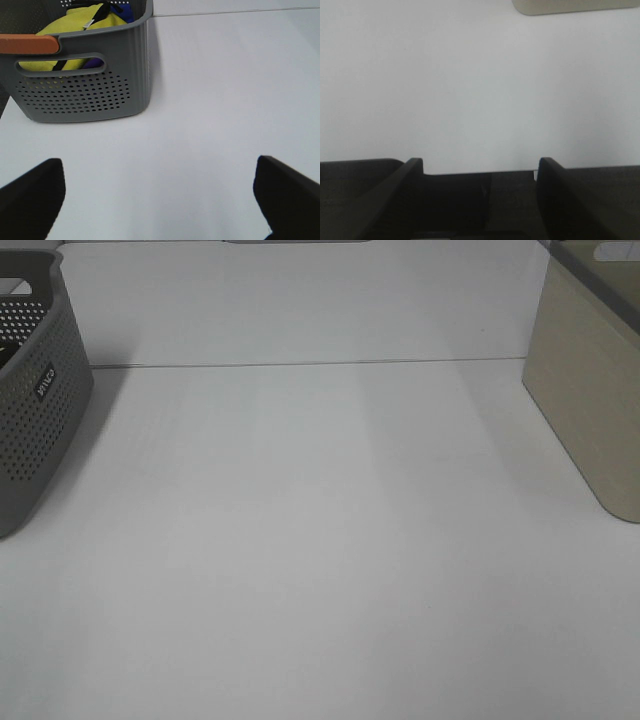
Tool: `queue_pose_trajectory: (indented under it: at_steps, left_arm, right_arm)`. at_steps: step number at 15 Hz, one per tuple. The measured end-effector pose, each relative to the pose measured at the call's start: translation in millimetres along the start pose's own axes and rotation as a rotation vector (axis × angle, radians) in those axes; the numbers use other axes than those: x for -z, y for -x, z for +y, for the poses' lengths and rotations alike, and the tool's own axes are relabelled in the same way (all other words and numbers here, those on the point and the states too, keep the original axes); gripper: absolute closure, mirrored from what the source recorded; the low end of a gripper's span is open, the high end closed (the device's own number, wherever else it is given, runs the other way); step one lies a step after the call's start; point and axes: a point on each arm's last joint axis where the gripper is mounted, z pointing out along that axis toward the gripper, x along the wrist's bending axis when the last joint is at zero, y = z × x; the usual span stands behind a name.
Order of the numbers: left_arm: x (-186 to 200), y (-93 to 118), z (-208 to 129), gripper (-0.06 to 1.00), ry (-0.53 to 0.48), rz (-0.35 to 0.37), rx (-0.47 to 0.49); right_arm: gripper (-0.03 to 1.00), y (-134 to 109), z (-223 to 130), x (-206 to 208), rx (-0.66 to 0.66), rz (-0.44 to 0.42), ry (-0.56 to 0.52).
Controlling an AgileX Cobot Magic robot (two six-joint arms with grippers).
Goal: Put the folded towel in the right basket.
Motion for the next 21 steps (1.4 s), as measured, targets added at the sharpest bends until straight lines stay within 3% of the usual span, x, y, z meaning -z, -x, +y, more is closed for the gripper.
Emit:
queue_pose_trajectory:
  at_steps: [4,6,21]
  left_arm:
    - [0,0,0,-0.02,0.0,0.0,0.0]
    - [0,0,0,-0.02,0.0,0.0,0.0]
    - [0,0,0,-0.02,0.0,0.0,0.0]
  right_arm:
    - [0.35,1,-25,14,0.035,0.009,0.242]
    - [0.35,1,-30,19,0.038,0.011,0.291]
    - [0.35,2,-28,11,0.042,0.011,0.334]
